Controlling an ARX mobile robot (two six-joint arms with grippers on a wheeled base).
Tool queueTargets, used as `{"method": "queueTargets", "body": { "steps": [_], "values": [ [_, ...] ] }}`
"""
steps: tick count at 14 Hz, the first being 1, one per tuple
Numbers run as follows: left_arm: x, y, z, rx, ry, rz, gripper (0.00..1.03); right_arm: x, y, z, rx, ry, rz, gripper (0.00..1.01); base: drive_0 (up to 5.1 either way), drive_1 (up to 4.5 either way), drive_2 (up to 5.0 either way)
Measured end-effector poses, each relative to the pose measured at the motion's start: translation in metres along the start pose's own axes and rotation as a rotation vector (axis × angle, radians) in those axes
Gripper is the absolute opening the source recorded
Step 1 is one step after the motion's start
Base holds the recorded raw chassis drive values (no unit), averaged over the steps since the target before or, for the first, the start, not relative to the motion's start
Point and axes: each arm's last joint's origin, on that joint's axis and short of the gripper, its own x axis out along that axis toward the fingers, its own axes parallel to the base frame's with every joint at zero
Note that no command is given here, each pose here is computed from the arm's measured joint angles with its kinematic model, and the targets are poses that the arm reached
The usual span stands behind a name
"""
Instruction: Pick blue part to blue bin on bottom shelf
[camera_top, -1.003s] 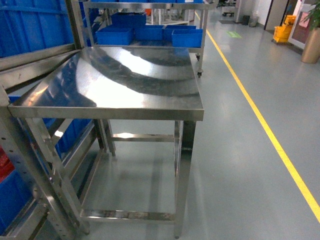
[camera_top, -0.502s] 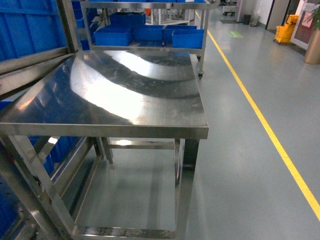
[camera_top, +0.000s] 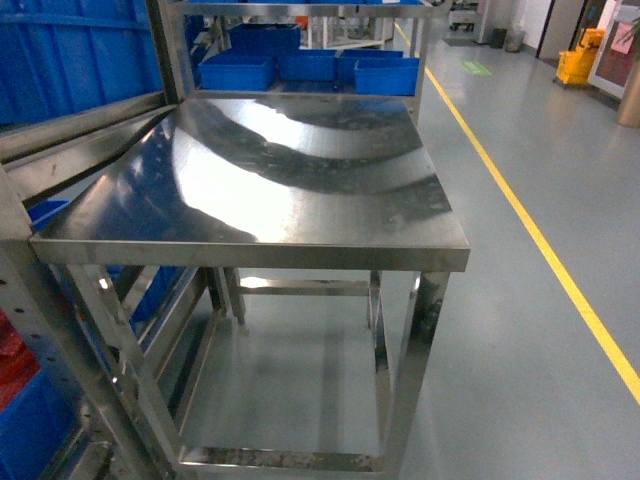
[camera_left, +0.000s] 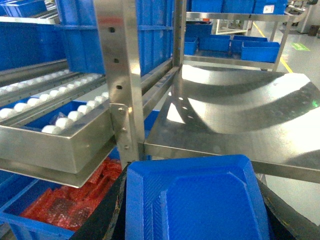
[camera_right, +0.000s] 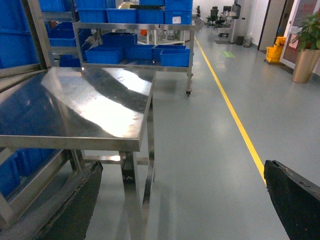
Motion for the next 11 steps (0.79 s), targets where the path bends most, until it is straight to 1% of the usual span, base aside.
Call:
{"method": "queueTargets", "body": {
  "steps": [5,11],
  "values": [
    [0.0000,0.0000,0.0000,0.001,0.000,0.000,0.44,0.0000,0.0000,0.0001,0.000,-0.001,0.000,0.98,-4.7,0.92,3.8],
    [-0.0001,0.0002,0.0003,-0.001,-0.002,0.001,0.44,0.0000,0.0000,-0.0001,0.000,0.002,0.000,0.98,-4.9,2.51,2.5]
  ]
}}
